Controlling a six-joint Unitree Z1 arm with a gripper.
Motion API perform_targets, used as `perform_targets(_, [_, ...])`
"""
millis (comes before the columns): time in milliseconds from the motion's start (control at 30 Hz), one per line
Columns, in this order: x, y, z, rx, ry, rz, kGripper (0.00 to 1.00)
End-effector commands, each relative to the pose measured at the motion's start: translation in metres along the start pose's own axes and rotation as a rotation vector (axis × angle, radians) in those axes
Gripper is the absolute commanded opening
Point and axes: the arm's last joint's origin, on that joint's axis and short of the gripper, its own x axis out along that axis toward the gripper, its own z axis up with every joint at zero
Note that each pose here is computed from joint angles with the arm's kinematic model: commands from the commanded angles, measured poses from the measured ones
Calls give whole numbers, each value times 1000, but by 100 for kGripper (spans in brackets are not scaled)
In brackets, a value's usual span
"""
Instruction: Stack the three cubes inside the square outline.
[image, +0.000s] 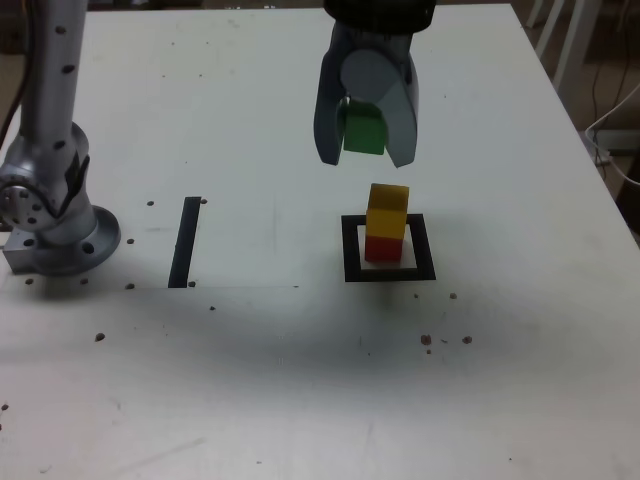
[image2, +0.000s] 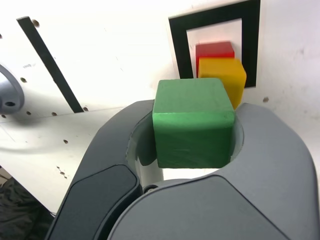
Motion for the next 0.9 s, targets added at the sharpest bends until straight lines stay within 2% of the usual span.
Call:
perform_targets(0, [2, -4, -1, 3, 9, -7, 28])
perform_targets(500, [17, -5, 12, 8, -30, -22, 28])
perform_targets(867, [25, -5, 17, 12, -35, -40, 28])
